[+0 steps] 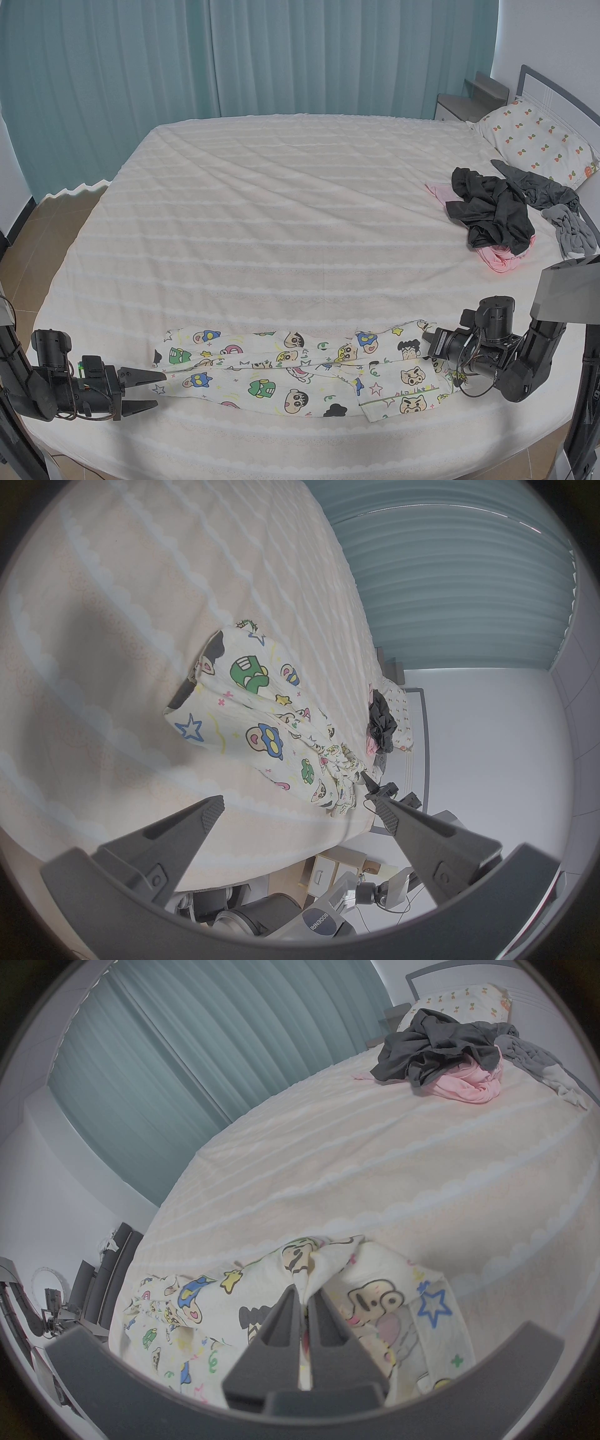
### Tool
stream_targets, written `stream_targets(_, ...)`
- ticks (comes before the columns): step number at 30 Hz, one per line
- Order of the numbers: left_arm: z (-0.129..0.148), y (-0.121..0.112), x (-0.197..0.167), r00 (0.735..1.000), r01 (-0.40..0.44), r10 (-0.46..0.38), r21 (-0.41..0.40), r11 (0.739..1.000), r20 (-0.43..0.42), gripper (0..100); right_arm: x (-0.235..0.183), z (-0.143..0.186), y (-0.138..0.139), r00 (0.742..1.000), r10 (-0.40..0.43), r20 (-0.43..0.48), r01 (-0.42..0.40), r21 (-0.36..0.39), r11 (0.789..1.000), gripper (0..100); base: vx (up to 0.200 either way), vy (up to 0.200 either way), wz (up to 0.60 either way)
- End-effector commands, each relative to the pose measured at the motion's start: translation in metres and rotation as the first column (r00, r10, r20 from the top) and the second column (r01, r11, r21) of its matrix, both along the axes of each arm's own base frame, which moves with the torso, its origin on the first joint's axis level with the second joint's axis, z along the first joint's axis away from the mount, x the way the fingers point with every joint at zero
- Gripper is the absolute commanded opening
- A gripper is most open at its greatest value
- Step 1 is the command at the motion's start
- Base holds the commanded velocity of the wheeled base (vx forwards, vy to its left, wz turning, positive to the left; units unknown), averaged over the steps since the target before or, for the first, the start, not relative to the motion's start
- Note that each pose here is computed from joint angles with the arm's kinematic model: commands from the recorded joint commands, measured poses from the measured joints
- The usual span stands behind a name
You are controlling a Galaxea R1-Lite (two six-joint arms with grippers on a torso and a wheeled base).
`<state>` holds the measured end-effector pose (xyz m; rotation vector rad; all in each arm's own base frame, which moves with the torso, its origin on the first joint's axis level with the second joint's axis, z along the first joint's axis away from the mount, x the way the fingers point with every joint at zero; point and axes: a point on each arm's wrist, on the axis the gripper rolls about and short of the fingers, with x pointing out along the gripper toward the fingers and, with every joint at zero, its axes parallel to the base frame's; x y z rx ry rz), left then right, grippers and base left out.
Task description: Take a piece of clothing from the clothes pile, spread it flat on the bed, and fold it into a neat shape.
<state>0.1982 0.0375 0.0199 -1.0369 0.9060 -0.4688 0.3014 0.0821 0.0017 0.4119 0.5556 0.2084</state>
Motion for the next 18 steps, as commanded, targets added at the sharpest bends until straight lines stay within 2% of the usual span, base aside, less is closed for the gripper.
stream_targets(1,0.000,0.000,0.000,1.000,0.000,0.000,-0.001,1.000,-0.002,100,0.004,-0.012,-0.007,0.999,-0.020,-0.025,0.019,-0.011,1.000,0,0.000,0.000,0.00)
stream_targets(4,0.000,0.000,0.000,1.000,0.000,0.000,0.000,1.000,0.000,100,0.004,-0.013,-0.008,0.999,-0.005,-0.032,0.005,-0.001,1.000,0,0.000,0.000,0.00)
stream_targets(5,0.000,0.000,0.000,1.000,0.000,0.000,0.000,1.000,0.000,100,0.002,-0.013,-0.008,0.999,0.005,-0.037,-0.005,0.004,1.000,100,0.000,0.000,0.00)
stream_targets(8,0.000,0.001,0.002,1.000,-0.001,0.001,0.002,1.000,0.004,100,-0.003,-0.011,-0.010,0.999,0.013,-0.041,-0.013,0.009,1.000,100,0.000,0.000,0.00)
stream_targets(12,0.005,0.004,0.012,0.999,-0.023,0.023,0.011,1.000,0.027,100,-0.011,-0.001,-0.017,1.000,-0.001,0.002,0.001,0.021,1.000,100,0.000,0.000,0.00)
stream_targets(14,0.017,0.001,0.023,0.996,-0.087,0.087,0.021,0.996,0.023,100,-0.021,0.007,-0.027,0.999,-0.031,0.024,0.030,0.036,0.999,100,0.000,0.000,0.00)
stream_targets(16,0.038,-0.002,0.045,0.974,-0.223,0.222,0.031,0.974,0.032,100,-0.031,0.014,-0.036,0.997,-0.057,0.046,0.055,0.048,0.997,100,0.000,0.000,0.00)
stream_targets(18,0.048,-0.007,0.064,0.959,-0.279,0.276,0.041,0.959,0.065,100,-0.042,0.020,-0.041,0.995,-0.072,0.065,0.068,0.057,0.996,100,0.000,0.000,0.00)
